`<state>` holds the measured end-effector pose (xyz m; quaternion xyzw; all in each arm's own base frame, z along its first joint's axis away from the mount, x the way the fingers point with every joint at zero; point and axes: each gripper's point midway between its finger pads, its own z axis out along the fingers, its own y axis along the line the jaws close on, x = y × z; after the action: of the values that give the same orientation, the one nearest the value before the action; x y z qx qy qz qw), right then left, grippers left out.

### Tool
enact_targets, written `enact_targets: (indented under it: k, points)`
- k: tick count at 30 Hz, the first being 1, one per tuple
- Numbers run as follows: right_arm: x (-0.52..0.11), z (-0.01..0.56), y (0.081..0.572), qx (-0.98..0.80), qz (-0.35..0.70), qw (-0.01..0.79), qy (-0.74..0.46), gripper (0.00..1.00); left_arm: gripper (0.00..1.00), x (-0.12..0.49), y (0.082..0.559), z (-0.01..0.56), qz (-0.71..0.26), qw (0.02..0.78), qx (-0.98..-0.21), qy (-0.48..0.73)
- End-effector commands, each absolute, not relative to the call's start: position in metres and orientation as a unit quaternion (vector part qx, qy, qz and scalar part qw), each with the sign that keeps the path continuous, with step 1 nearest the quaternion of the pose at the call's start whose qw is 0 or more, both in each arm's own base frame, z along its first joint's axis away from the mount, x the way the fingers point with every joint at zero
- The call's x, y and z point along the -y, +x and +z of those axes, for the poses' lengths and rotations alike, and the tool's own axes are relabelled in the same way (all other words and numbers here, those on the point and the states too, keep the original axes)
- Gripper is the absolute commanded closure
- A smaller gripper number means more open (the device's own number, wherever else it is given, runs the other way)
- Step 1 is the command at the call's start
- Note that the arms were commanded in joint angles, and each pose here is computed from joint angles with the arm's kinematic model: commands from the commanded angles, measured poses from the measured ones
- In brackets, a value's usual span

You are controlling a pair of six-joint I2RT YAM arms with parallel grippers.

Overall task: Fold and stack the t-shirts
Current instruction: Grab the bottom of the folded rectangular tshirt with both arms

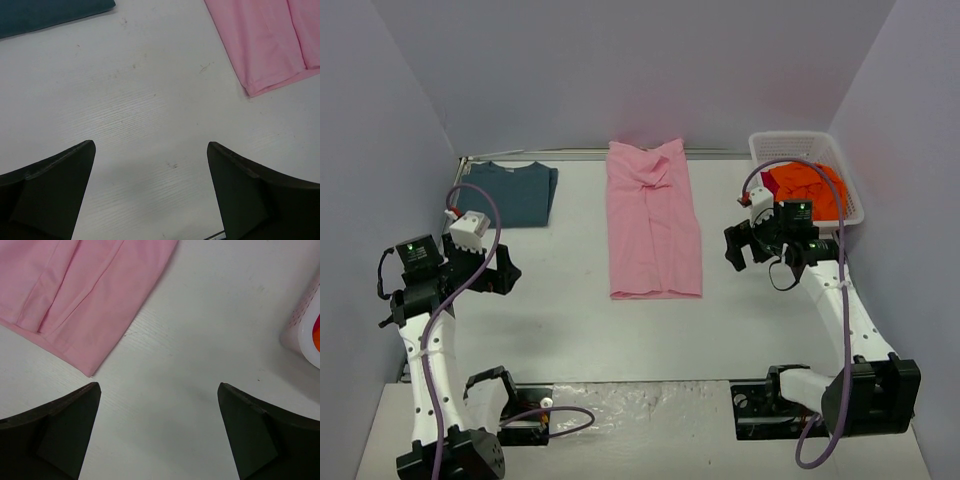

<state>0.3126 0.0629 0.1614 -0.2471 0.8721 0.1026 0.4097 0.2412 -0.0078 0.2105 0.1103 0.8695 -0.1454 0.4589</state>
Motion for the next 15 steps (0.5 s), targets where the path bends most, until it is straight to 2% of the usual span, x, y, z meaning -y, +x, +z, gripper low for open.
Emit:
enact_targets:
  k: [1,8,15]
  points:
    - [-0.059,0.154,0.316,-0.875,0.077,0.404,-0.255,0.0,0.06,0.008,0.243,0.223,-0.145,0.474,-0.86,0.118]
    - [-0.056,0.151,0.317,-0.877,0.061,0.402,-0.258,0.0,0.06,0.004,0.244,0.222,-0.142,0.473,-0.862,0.111]
    - [-0.058,0.148,0.317,-0.878,0.062,0.398,-0.259,0.0,0.06,-0.01,0.242,0.238,-0.099,0.454,-0.875,0.137]
